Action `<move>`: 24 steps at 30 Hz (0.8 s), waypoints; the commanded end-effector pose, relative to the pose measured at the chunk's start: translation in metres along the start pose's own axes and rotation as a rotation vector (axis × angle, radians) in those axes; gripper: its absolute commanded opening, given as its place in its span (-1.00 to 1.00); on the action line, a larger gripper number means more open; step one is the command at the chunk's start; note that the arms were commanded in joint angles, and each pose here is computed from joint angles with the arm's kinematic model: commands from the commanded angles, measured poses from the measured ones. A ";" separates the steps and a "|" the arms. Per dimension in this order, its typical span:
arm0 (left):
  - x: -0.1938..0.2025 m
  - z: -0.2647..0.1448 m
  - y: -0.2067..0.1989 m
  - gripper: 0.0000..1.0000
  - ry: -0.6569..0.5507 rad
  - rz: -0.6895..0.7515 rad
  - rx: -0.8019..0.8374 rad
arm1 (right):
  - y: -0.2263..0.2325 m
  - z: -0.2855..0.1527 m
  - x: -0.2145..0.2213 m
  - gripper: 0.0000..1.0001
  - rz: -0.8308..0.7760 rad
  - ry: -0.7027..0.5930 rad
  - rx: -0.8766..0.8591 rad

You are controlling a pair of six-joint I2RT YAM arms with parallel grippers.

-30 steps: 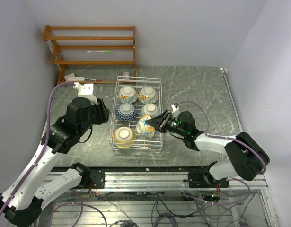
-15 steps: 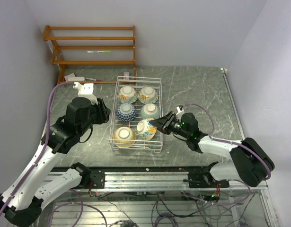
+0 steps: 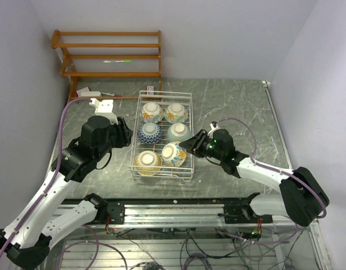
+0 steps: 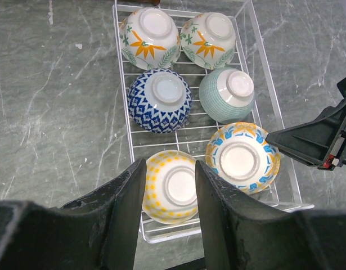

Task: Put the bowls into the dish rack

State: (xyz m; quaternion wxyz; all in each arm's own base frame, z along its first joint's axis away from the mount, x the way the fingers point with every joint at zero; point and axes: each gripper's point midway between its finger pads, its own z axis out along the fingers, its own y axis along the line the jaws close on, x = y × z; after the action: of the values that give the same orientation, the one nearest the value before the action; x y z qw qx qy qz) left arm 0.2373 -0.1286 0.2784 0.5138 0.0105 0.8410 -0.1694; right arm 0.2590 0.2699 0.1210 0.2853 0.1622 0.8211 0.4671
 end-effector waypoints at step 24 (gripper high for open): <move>-0.005 0.003 -0.008 0.05 -0.020 0.011 0.037 | -0.082 -0.021 0.011 0.45 -0.304 0.107 0.424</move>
State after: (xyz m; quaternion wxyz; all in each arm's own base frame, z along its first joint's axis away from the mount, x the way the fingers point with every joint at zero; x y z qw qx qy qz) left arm 0.2377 -0.1311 0.2785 0.5138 0.0146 0.8400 -0.1738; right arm 0.2750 0.2671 0.1342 0.3410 0.0767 0.8516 0.3907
